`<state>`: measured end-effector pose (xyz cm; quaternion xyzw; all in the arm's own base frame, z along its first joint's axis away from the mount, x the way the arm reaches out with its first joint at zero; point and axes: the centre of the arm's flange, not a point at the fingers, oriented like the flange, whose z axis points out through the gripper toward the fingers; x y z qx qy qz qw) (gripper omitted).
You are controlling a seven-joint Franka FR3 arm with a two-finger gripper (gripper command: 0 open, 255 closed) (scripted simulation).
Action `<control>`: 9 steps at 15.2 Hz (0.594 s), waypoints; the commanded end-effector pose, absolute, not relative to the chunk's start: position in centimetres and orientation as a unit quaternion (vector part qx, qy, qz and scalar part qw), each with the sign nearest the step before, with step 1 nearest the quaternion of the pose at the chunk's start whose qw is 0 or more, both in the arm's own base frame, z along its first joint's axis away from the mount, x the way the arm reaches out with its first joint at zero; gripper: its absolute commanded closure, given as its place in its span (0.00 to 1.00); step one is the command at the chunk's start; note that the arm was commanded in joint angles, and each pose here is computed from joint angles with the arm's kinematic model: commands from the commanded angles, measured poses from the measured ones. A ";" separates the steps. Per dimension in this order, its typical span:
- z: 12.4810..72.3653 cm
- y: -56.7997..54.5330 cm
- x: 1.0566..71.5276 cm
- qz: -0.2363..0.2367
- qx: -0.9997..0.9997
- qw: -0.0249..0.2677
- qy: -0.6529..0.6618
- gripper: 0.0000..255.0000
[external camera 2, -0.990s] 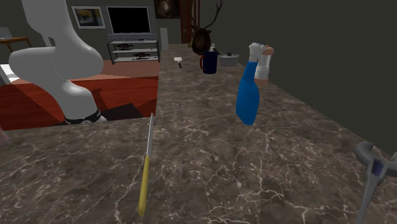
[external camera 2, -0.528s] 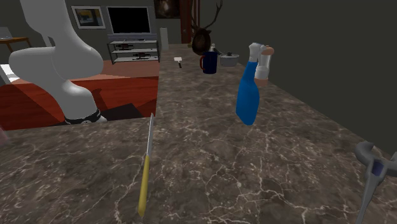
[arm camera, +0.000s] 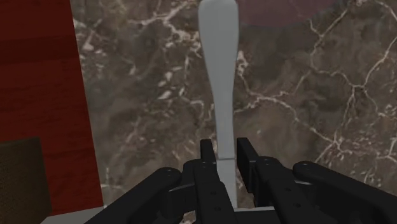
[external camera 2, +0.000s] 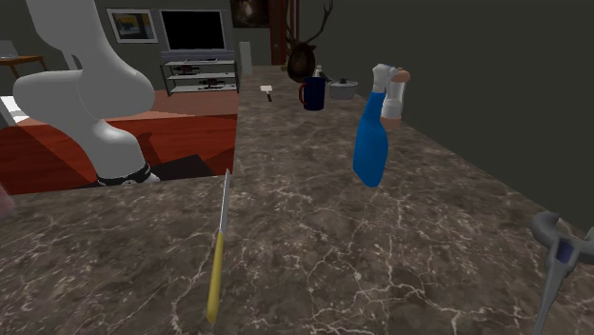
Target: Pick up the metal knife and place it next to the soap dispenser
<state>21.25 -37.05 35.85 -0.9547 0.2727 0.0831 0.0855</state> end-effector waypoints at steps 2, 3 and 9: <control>34.5 -37.1 21.3 0.083 -0.955 0.086 0.273 1.00; 34.5 -37.1 21.3 0.083 -0.955 0.086 0.273 1.00; 34.5 -37.1 21.3 0.083 -0.955 0.086 0.273 1.00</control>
